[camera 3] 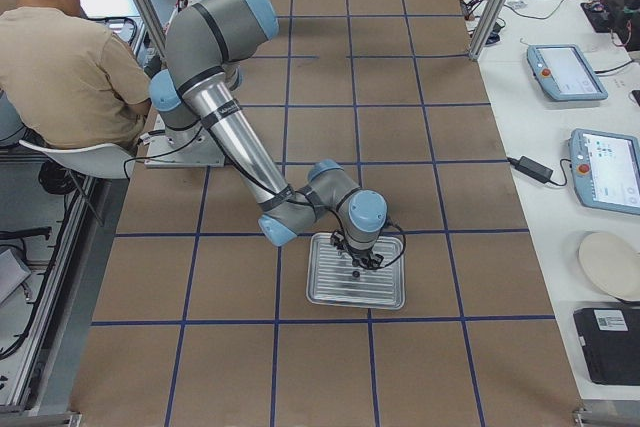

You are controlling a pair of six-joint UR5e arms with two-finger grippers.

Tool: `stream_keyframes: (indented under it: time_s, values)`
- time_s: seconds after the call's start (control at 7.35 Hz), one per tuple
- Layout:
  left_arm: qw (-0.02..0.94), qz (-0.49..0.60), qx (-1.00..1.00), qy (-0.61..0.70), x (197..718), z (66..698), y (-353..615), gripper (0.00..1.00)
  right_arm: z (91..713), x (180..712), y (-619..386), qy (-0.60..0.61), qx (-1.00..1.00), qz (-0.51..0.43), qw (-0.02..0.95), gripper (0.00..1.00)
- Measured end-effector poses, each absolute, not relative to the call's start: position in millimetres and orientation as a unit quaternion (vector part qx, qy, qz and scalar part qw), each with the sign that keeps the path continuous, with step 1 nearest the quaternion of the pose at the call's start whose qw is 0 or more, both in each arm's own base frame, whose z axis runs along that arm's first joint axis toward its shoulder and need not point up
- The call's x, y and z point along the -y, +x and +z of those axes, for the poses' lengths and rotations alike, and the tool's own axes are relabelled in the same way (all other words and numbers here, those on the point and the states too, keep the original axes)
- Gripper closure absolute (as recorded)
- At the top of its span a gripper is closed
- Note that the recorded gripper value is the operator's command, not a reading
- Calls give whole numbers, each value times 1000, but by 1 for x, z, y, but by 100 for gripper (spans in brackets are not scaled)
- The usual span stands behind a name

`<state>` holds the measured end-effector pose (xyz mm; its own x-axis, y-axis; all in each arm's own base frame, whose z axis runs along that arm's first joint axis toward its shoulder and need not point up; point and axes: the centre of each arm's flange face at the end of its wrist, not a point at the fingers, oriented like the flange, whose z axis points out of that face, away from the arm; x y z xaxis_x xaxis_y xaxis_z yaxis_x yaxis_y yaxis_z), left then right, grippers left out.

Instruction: Place bearing gear from tray to pile

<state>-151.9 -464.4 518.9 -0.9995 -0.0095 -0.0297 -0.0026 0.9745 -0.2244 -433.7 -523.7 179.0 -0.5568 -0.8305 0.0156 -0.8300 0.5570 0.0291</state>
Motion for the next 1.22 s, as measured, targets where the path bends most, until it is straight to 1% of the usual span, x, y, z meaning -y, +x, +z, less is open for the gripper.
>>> stream_keyframes:
  time_s: [0.14, 0.27, 0.41, 0.68, 0.82, 0.95, 1.22]
  values:
    - [15, -113, -994, -3, 464, 519, -152, 0, 177, 524, -435, 473, 881, -11, 20, 55]
    - [15, -113, -994, -3, 464, 519, -152, 0, 177, 525, -437, 476, 879, -13, 27, 71]
    - [15, -113, -994, -3, 464, 519, -152, 0, 178, 525, -438, 477, 878, -15, 31, 82]
    - [15, -113, -994, -3, 464, 519, -152, 0, 180, 525, -437, 476, 879, -16, 34, 96]
    - [15, -113, -994, -3, 464, 519, -152, 0, 182, 527, -435, 476, 879, -16, 35, 100]
    - [15, -113, -993, -3, 464, 519, -152, 0, 190, 529, -432, 469, 882, -15, 38, 100]
    - [15, -113, -993, -3, 464, 519, -152, 0, 226, 540, -401, 444, 895, -12, 37, 100]
